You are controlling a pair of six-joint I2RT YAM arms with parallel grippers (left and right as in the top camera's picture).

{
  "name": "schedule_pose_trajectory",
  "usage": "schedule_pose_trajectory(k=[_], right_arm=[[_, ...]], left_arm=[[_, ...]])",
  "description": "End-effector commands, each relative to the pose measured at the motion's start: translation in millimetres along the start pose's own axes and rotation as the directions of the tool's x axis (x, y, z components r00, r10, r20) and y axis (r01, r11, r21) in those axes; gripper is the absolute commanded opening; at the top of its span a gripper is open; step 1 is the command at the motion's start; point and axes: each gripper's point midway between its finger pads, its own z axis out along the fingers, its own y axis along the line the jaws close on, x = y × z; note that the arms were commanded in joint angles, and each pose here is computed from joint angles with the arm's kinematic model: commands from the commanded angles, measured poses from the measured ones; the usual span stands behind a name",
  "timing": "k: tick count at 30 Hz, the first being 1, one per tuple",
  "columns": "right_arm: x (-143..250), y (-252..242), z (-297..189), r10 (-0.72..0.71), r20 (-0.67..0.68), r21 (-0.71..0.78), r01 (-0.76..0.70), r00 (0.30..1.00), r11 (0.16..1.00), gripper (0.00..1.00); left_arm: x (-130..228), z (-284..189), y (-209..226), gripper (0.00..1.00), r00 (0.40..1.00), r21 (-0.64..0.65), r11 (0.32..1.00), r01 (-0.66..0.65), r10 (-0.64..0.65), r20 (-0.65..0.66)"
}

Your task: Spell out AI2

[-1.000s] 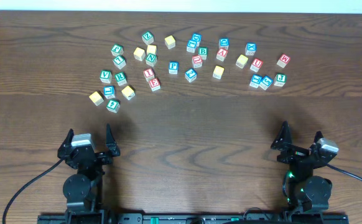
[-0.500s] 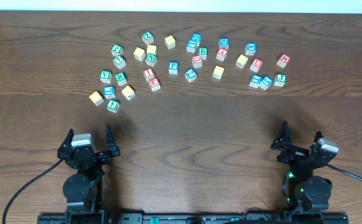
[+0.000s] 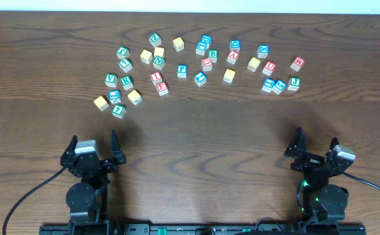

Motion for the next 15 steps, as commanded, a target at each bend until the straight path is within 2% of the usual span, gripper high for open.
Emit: schedule_pose_trajectory(k=[1,15], right_arm=[[0.6,-0.2,-0.2,-0.011,0.000,0.002,0.011,1.000,1.000,0.99],[0.6,-0.2,-0.2,-0.011,0.000,0.002,0.011,1.000,1.000,0.99]], left_arm=[[17.0,0.6,4.7,0.98,0.998,-0.023,1.000,-0.014,0.013,-0.054],[15.6,0.6,4.6,0.97,0.999,-0.022,1.000,-0.014,0.013,-0.049]])
